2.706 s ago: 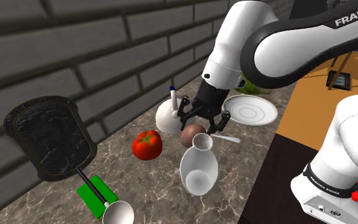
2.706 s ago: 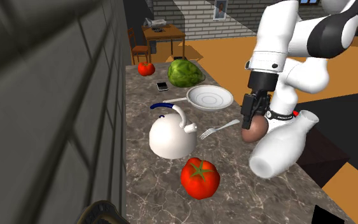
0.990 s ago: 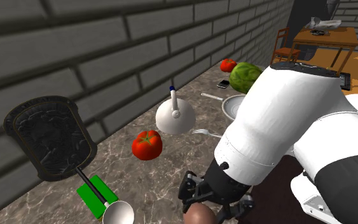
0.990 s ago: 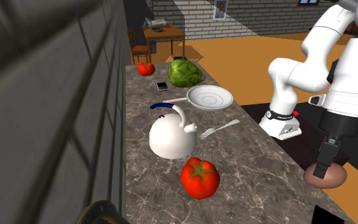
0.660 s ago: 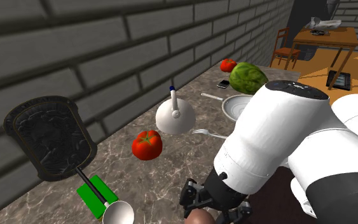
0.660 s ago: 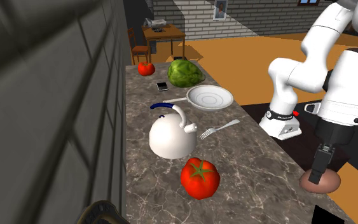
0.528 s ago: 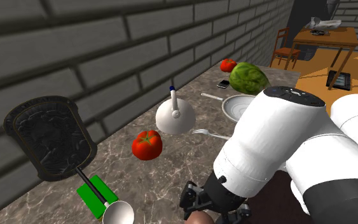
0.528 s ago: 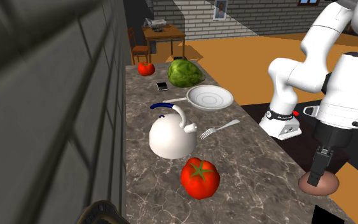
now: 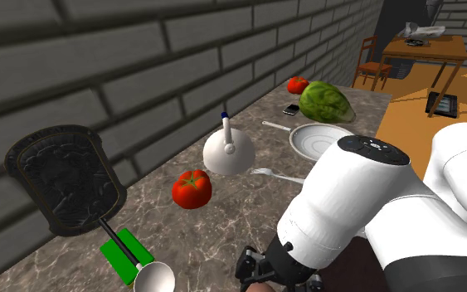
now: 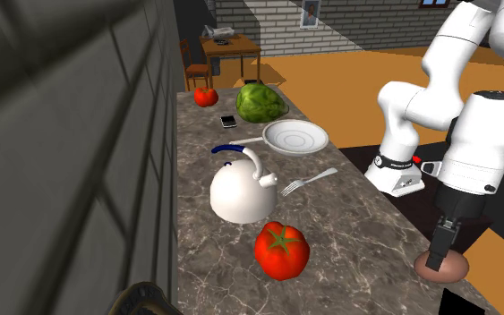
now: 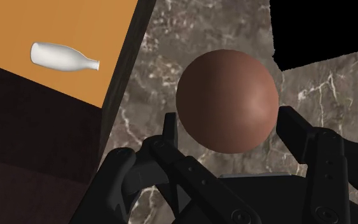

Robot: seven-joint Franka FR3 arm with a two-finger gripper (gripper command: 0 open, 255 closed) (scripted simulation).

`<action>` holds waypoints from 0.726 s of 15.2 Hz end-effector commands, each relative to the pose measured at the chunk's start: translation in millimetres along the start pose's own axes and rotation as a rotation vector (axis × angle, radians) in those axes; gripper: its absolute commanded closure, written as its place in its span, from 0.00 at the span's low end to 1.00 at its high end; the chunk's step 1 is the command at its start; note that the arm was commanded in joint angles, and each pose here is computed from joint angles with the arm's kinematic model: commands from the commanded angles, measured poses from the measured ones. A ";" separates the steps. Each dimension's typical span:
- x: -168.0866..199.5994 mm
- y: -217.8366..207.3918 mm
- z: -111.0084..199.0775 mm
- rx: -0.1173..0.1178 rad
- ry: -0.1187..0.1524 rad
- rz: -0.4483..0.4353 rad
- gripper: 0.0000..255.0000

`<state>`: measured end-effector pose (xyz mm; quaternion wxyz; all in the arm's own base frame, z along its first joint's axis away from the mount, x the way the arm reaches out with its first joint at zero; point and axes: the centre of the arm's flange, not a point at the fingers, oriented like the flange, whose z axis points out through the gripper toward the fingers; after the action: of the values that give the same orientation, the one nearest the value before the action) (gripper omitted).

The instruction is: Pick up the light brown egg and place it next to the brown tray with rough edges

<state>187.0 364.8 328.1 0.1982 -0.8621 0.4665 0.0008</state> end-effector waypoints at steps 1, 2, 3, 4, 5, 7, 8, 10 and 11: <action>1.3 0.8 1.4 -0.003 0.002 0.002 1.00; 1.3 0.8 1.4 -0.003 0.002 0.002 1.00; 1.3 0.8 1.4 -0.003 0.002 0.002 1.00; 1.3 0.8 1.4 -0.003 0.002 0.002 1.00; 1.3 0.8 1.4 -0.003 0.002 0.002 1.00; 1.8 1.0 1.9 -0.003 0.002 0.002 0.00; 1.8 1.1 1.6 -0.003 0.002 0.002 0.00; 1.9 1.2 1.6 -0.003 0.002 0.002 0.00; 1.3 0.8 1.4 -0.003 0.002 0.002 0.00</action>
<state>187.5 363.6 326.2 0.1966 -0.8619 0.4675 0.0010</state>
